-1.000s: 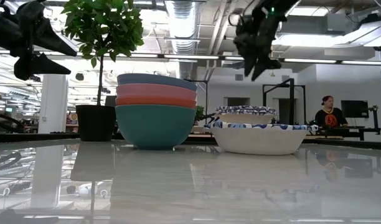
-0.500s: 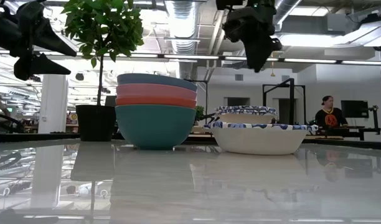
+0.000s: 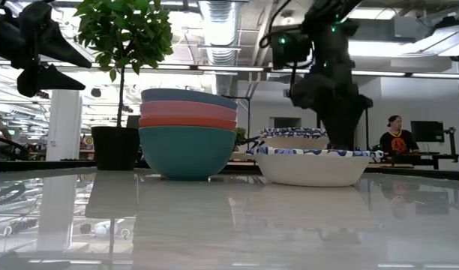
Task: Place and stack bowls onto a shelf
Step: Stack the blue patterned bowl on top of the blue patterned bowl on the shelf
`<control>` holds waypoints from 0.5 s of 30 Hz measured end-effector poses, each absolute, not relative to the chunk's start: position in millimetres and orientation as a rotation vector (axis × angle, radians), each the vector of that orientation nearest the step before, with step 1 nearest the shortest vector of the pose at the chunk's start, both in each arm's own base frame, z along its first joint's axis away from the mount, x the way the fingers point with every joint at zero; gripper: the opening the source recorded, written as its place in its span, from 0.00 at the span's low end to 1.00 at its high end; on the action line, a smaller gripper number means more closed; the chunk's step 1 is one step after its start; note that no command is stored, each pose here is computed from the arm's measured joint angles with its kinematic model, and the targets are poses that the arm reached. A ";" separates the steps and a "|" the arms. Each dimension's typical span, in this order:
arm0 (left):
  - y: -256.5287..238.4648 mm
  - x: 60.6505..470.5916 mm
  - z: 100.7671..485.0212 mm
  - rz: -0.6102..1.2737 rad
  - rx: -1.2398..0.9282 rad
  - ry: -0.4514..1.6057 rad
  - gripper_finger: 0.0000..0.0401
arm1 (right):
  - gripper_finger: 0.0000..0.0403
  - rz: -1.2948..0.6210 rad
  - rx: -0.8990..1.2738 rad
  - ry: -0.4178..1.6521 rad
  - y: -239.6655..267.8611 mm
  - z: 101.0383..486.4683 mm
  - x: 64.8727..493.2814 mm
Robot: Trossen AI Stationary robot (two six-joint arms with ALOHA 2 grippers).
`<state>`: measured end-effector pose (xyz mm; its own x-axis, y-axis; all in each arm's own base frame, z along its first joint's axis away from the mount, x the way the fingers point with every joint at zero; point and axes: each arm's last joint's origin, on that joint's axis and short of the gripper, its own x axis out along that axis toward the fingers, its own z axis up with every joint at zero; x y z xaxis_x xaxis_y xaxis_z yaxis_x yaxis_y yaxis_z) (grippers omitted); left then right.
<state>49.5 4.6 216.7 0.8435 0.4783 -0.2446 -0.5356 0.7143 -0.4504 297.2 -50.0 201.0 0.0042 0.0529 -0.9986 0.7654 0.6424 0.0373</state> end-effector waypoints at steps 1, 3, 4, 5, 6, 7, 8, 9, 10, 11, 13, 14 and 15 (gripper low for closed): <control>4.6 49.5 216.7 0.563 -0.534 0.113 0.73 | 0.42 -0.642 0.724 1.476 -52.2 198.8 296.5; 4.6 49.5 216.7 0.563 -0.535 0.113 0.73 | 0.42 -0.636 0.724 1.464 -55.8 194.8 295.8; 4.6 49.5 216.8 0.563 -0.535 0.113 0.73 | 0.42 -0.633 0.726 1.456 -57.1 192.6 295.6; 4.6 49.5 216.8 0.563 -0.535 0.113 0.73 | 0.42 -0.632 0.728 1.448 -58.5 189.9 295.2; 4.6 49.5 216.8 0.563 -0.535 0.112 0.73 | 0.42 -0.629 0.737 1.444 -59.6 187.0 294.4; 4.6 49.5 216.7 0.563 -0.536 0.112 0.73 | 0.42 -0.621 0.748 1.447 -60.0 184.0 293.2; 4.6 49.5 216.7 0.564 -0.538 0.112 0.73 | 0.42 -0.612 0.754 1.451 -60.7 181.3 291.9; 4.6 49.5 216.7 0.564 -0.540 0.111 0.73 | 0.42 -0.605 0.751 1.455 -60.4 179.0 290.9; 4.6 49.5 216.8 0.564 -0.541 0.111 0.73 | 0.42 -0.602 0.750 1.453 -60.1 176.9 290.4; 4.6 49.5 216.8 0.564 -0.541 0.111 0.73 | 0.42 -0.599 0.748 1.453 -59.6 174.8 289.7; 4.6 49.5 216.8 0.564 -0.541 0.111 0.73 | 0.42 -0.594 0.751 1.450 -59.0 171.4 288.7; 4.6 49.5 216.8 0.564 -0.541 0.111 0.73 | 0.41 -0.589 0.756 1.454 -58.6 170.9 288.3; 4.6 49.5 216.8 0.564 -0.541 0.111 0.73 | 0.39 -0.588 0.757 1.455 -58.4 170.8 288.2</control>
